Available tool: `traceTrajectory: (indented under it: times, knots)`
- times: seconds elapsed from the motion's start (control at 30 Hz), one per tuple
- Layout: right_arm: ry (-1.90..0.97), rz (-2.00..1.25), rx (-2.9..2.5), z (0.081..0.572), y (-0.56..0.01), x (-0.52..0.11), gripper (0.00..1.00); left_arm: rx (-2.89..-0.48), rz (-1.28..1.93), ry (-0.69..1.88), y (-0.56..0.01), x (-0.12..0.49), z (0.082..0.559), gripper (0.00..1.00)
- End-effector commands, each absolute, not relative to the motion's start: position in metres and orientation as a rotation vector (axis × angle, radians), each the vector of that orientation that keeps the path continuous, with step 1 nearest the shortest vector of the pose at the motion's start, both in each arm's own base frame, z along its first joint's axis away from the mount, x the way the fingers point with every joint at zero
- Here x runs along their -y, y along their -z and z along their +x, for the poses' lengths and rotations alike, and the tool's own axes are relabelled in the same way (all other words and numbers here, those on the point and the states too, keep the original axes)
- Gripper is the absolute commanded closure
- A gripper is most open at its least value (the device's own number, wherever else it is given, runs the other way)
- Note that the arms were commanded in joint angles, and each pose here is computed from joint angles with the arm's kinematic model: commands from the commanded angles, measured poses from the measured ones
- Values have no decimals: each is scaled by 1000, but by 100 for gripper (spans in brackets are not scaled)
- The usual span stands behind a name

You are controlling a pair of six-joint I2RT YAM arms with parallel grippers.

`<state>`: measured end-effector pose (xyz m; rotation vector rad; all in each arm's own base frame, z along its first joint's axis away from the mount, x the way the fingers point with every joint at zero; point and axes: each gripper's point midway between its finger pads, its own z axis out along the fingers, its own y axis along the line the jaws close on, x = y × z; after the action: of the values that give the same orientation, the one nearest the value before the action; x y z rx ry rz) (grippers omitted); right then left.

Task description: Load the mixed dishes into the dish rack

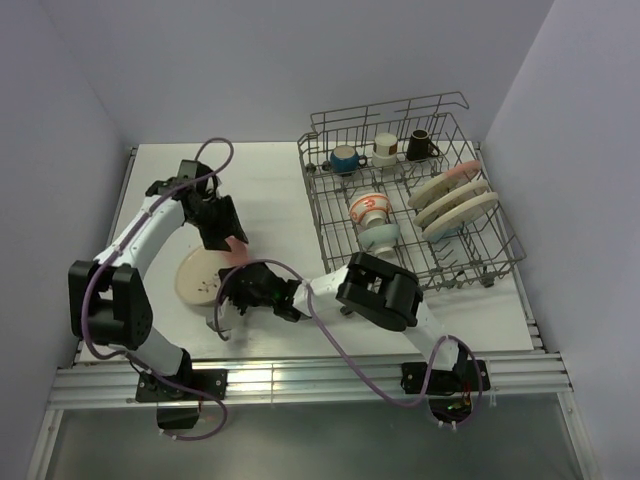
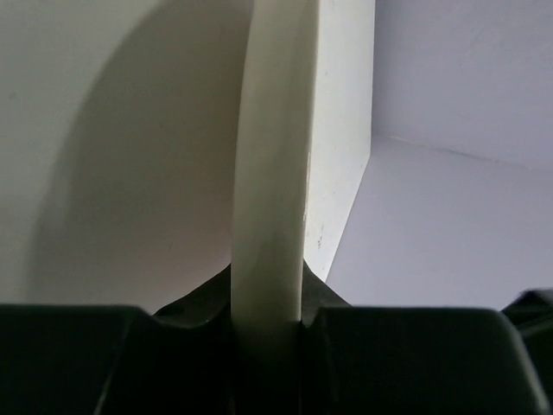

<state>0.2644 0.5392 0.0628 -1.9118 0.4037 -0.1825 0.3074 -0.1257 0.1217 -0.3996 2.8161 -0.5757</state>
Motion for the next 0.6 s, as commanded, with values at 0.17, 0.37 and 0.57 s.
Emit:
traceTrajectory:
  times: [0.17,0.37,0.57]
  knots:
    - [108,-1699,-419,251,-163,-531,100,-2451,-383,474,-231,95,333,31]
    - [-34,-1659,-509,235,-237,-515,100,-2181,-388,329,-289,58,327,29]
    - [-246,-1706,-693,224,-302,-494,100,-1881,-449,267,-322,28,290,28]
